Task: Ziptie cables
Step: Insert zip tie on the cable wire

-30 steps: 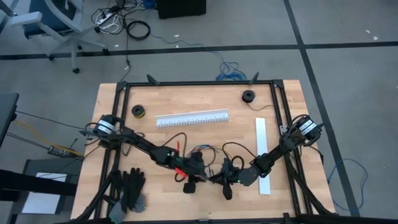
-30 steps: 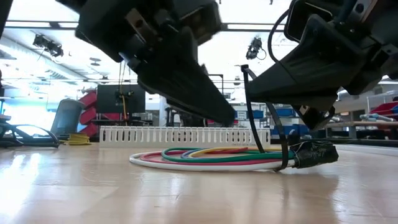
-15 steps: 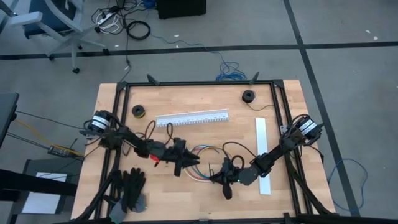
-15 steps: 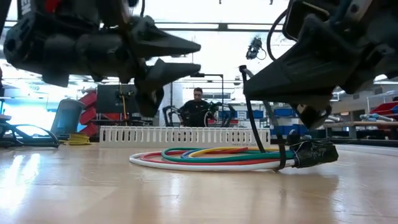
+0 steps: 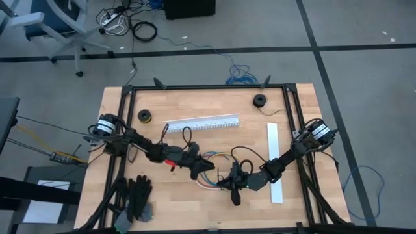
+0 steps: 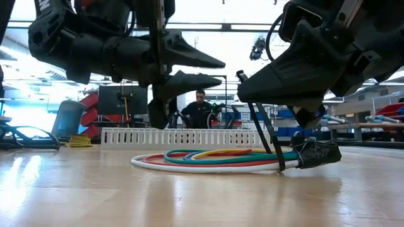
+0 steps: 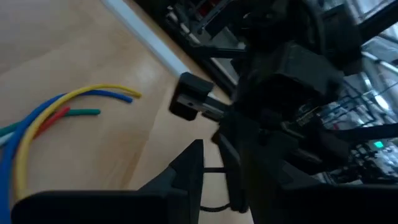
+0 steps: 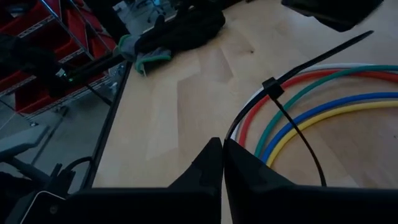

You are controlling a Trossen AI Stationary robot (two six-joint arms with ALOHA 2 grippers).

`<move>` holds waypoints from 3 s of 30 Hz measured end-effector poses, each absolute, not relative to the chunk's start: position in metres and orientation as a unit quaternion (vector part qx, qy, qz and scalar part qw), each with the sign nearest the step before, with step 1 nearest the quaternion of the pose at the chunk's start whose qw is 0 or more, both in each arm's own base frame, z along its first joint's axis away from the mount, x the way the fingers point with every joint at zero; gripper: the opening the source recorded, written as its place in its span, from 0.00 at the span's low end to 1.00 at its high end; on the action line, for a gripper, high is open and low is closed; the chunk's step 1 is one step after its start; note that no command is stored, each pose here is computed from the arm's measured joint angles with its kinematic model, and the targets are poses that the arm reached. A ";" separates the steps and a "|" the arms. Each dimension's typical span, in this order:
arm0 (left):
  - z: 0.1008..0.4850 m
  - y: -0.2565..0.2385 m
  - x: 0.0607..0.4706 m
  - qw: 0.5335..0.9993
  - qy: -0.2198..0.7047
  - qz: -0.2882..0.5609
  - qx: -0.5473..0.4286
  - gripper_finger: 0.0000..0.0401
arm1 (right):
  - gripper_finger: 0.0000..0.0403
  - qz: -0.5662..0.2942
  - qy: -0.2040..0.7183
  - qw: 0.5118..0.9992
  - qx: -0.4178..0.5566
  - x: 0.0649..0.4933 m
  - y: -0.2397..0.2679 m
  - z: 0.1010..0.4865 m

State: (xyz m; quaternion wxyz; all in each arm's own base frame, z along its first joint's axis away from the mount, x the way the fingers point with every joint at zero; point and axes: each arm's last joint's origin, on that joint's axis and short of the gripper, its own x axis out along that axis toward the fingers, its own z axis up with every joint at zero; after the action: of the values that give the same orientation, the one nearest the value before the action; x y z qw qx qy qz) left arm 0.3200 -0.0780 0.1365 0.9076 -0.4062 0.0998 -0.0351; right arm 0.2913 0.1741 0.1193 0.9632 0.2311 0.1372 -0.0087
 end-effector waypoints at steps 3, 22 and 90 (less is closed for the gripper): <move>0.135 -0.078 0.320 0.915 0.106 -0.036 -0.388 0.19 | 0.00 -0.009 0.137 0.963 0.231 0.292 0.174 0.119; 0.135 -0.081 0.322 0.964 0.120 -0.087 -0.220 0.19 | 0.00 0.002 0.138 0.964 0.228 0.292 0.175 0.120; 0.151 -0.085 0.337 0.955 0.104 -0.112 -0.254 0.00 | 0.00 0.008 0.140 0.965 0.223 0.302 0.171 0.125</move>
State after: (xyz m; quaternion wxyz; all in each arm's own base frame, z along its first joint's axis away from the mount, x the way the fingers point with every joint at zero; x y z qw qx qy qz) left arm 0.3368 -0.0847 0.1505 0.9552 -0.2536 0.1042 -0.1115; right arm 0.3021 0.1709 0.1252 0.9645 0.2235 0.1402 0.0080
